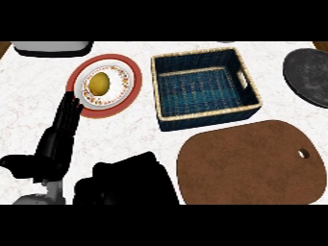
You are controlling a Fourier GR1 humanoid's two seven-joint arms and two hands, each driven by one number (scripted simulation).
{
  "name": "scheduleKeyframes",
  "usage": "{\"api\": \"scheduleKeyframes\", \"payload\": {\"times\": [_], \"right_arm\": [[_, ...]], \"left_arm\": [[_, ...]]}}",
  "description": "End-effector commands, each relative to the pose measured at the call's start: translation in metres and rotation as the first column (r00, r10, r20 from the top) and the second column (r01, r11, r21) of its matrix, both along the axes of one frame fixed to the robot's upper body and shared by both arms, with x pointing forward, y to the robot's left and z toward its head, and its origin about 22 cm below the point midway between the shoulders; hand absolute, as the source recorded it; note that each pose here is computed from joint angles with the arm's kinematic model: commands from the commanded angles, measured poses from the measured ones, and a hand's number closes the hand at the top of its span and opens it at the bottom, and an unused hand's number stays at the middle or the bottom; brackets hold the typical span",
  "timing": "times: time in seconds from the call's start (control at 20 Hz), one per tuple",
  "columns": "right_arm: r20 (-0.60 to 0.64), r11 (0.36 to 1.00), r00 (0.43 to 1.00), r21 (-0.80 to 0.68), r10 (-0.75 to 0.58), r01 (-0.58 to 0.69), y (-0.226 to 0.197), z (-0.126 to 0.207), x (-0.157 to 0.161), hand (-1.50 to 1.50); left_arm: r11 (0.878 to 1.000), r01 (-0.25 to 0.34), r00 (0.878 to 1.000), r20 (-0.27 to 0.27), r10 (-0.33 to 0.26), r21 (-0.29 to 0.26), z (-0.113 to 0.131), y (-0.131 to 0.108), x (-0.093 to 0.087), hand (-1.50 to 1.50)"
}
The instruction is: Pick the croissant from the cutting board and place it in the basket
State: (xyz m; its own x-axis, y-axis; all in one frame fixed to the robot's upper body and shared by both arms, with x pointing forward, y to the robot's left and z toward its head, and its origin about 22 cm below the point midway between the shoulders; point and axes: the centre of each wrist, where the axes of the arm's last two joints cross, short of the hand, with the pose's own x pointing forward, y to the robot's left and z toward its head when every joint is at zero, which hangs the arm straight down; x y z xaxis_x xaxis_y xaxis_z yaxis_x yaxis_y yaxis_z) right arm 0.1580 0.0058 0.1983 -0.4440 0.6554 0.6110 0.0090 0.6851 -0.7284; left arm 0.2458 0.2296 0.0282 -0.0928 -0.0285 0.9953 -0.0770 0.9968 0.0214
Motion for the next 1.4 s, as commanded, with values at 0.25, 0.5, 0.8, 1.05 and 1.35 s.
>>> {"api": "scheduleKeyframes", "payload": {"times": [0.25,0.5,0.8,1.05,1.35], "right_arm": [[-0.048,0.943,0.952,-0.161,-0.303,0.292,-0.006,0.025,0.03,1.5],[-0.064,0.942,0.943,-0.104,-0.326,0.319,-0.012,0.046,0.041,1.5],[-0.071,0.925,0.925,-0.104,-0.373,0.365,-0.054,0.019,0.076,1.5],[-0.05,0.918,0.927,-0.165,-0.373,0.36,-0.066,0.03,0.096,1.5],[-0.056,0.902,0.921,-0.229,-0.386,0.365,-0.097,-0.006,0.11,1.5]], "left_arm": [[0.999,-0.032,0.999,0.008,0.032,0.003,0.011,0.009,-0.002,0.0],[1.0,-0.013,1.0,0.007,0.013,-0.001,0.0,0.007,-0.004,0.0],[1.0,-0.023,1.0,0.009,0.023,0.013,0.004,0.006,-0.008,0.0],[1.0,-0.024,1.0,0.016,0.024,-0.014,0.015,-0.003,-0.011,0.0],[1.0,-0.02,1.0,0.016,0.019,0.019,0.009,0.003,-0.009,0.0]]}}
